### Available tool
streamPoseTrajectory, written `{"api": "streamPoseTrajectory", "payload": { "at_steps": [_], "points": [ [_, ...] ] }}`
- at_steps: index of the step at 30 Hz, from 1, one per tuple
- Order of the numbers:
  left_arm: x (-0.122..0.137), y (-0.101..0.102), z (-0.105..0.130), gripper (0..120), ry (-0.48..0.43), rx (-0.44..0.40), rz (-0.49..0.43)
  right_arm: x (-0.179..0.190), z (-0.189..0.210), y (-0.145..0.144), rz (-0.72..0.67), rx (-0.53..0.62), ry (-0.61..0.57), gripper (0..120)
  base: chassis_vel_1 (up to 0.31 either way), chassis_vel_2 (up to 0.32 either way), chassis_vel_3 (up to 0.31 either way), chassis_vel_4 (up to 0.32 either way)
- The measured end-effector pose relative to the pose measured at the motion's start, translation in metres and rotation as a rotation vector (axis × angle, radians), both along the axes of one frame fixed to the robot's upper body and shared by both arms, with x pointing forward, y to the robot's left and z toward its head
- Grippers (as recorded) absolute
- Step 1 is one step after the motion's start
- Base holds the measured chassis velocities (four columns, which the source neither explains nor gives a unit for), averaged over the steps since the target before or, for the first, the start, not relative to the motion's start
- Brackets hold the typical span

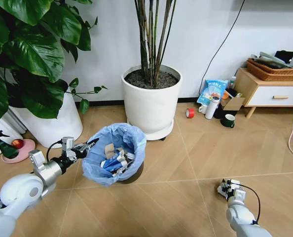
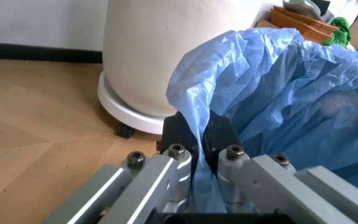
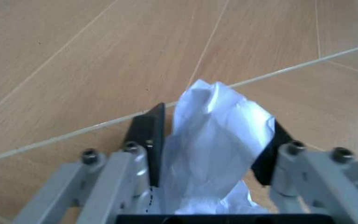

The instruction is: Pick up the trash bin and place the garbage on the floor into it.

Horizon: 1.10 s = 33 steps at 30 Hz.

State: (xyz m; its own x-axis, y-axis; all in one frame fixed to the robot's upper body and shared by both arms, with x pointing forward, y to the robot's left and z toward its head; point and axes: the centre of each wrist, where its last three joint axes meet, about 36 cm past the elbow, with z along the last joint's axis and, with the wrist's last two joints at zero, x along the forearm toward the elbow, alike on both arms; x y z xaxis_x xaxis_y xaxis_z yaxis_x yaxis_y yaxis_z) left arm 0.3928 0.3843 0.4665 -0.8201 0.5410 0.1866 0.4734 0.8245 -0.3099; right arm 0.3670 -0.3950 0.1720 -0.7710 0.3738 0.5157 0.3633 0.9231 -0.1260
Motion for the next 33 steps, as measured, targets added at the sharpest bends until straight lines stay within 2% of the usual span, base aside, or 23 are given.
{"api": "streamPoseTrajectory", "payload": {
  "at_steps": [3, 5, 7, 10, 17, 20, 21, 22, 24, 25, 26, 28, 29, 32, 33],
  "points": [
    [0.000, 0.001, 0.001, 0, -0.002, 0.001, 0.003, 0.001, 0.001, -0.002, 0.002, -0.003, 0.000, 22, 0.000, 0.000, 0.000, 0.000],
    [0.000, 0.001, 0.001, 0, -0.003, 0.001, 0.003, 0.001, 0.002, -0.002, 0.003, -0.004, -0.001, 18, 0.000, 0.000, 0.000, 0.000],
    [0.000, 0.001, 0.001, 0, -0.004, 0.001, 0.003, 0.001, 0.003, -0.002, 0.005, -0.003, 0.000, 6, 0.000, 0.000, 0.000, 0.000],
    [0.000, 0.001, 0.002, 0, -0.005, 0.001, 0.004, 0.001, 0.004, -0.001, 0.007, -0.002, 0.004, 0, 0.000, 0.000, 0.000, 0.000],
    [-0.002, 0.000, 0.001, 0, -0.005, -0.005, 0.002, -0.002, 0.013, -0.002, 0.021, -0.005, -0.036, 0, 0.000, 0.000, 0.000, 0.000],
    [-0.003, -0.001, -0.001, 0, 0.002, 0.001, -0.005, 0.011, 0.040, -0.005, 0.097, -0.007, -0.187, 0, 0.000, 0.000, 0.000, 0.000],
    [-0.003, -0.001, -0.001, 0, 0.002, 0.001, -0.005, 0.011, 0.040, -0.005, 0.097, -0.007, -0.187, 0, 0.000, 0.000, 0.000, 0.000],
    [-0.004, -0.001, -0.001, 0, 0.003, 0.004, -0.006, 0.020, 0.056, -0.007, 0.147, -0.008, -0.261, 0, 0.000, 0.000, 0.000, 0.000],
    [-0.002, -0.001, -0.001, 0, 0.006, 0.009, -0.008, 0.051, 0.115, -0.001, 0.368, 0.024, -0.510, 0, 0.000, 0.000, 0.000, 0.000],
    [-0.001, -0.002, -0.002, 0, 0.008, 0.010, -0.008, 0.066, 0.141, 0.012, 0.492, 0.057, -0.618, 0, 0.000, 0.000, 0.000, 0.000],
    [-0.001, -0.002, -0.002, 0, 0.008, 0.010, -0.008, 0.066, 0.141, 0.012, 0.492, 0.057, -0.618, 0, 0.000, 0.000, 0.000, 0.000],
    [0.000, -0.004, -0.003, 0, 0.010, 0.010, -0.010, 0.084, 0.180, 0.041, 0.658, 0.127, -0.750, 0, 0.000, 0.000, 0.000, 0.000],
    [0.000, -0.004, -0.003, 0, 0.010, 0.010, -0.010, 0.084, 0.180, 0.041, 0.658, 0.127, -0.750, 0, 0.000, 0.000, 0.000, 0.000],
    [0.003, -0.004, -0.006, 0, 0.015, 0.011, -0.008, 0.103, 0.238, 0.101, 0.890, 0.252, -0.900, 0, 0.000, 0.000, 0.000, 0.000],
    [0.003, -0.004, -0.006, 0, 0.015, 0.011, -0.008, 0.103, 0.238, 0.101, 0.890, 0.252, -0.900, 0, 0.000, 0.000, 0.000, 0.000]
  ]
}}
